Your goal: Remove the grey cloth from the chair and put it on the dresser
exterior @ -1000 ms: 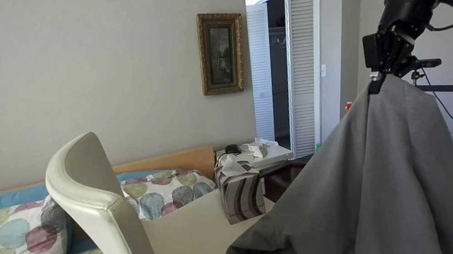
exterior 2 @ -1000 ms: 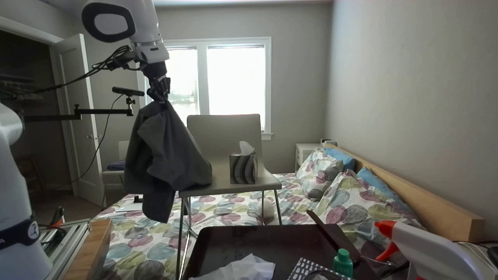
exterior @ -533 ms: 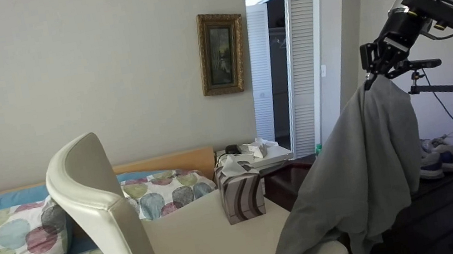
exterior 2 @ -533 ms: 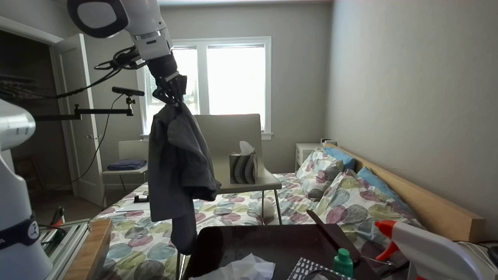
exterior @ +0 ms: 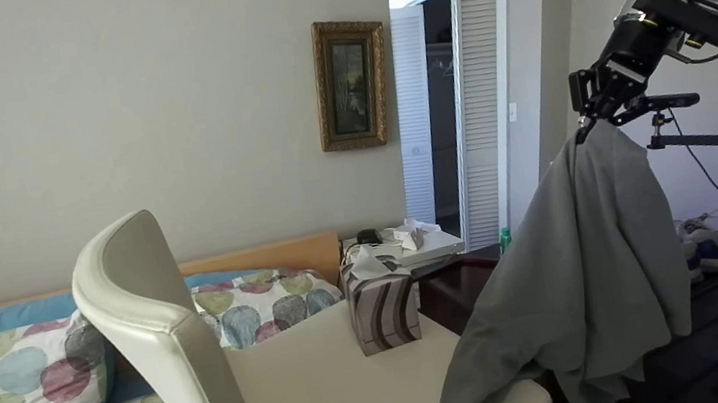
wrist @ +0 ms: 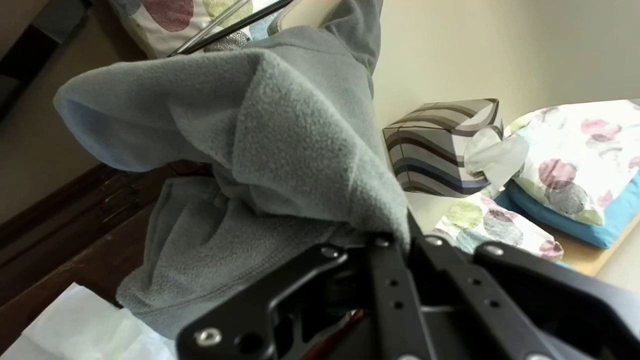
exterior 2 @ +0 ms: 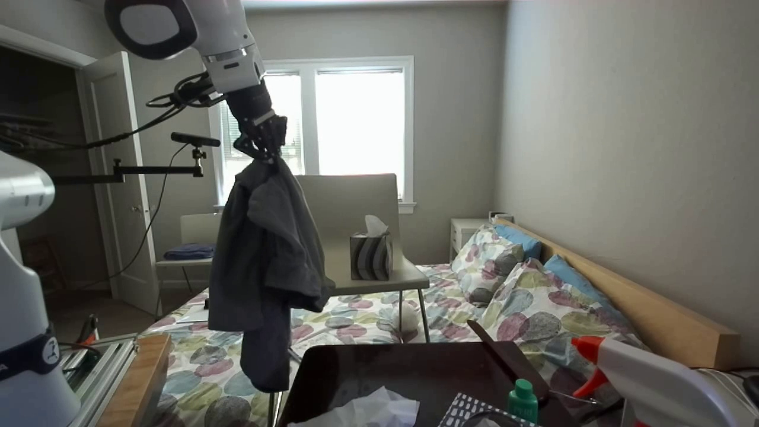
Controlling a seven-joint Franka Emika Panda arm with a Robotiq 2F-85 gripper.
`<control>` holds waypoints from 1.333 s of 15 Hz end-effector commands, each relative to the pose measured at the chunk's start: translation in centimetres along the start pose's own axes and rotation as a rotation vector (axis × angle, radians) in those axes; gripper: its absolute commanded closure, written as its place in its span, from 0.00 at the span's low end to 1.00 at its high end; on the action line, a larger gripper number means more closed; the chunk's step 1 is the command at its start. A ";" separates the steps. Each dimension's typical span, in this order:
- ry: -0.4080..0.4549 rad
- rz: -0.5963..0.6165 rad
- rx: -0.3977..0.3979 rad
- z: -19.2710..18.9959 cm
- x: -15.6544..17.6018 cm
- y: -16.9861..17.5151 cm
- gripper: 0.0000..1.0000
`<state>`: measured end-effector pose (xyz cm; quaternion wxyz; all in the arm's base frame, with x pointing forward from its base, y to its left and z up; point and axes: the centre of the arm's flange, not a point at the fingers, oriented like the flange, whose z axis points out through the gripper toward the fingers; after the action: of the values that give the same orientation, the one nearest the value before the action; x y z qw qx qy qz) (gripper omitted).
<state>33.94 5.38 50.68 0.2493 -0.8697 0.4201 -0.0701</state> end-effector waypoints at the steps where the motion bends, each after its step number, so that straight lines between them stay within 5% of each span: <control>1: 0.085 0.077 0.003 -1.4 4.3 -0.4 0.99; 10: 0.423 0.421 0.229 -7.3 18.8 1.1 0.99; 20: 0.798 0.651 0.499 -10.0 23.1 0.4 0.99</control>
<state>43.90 -16.87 56.18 0.2930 -0.5530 0.6909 -0.3621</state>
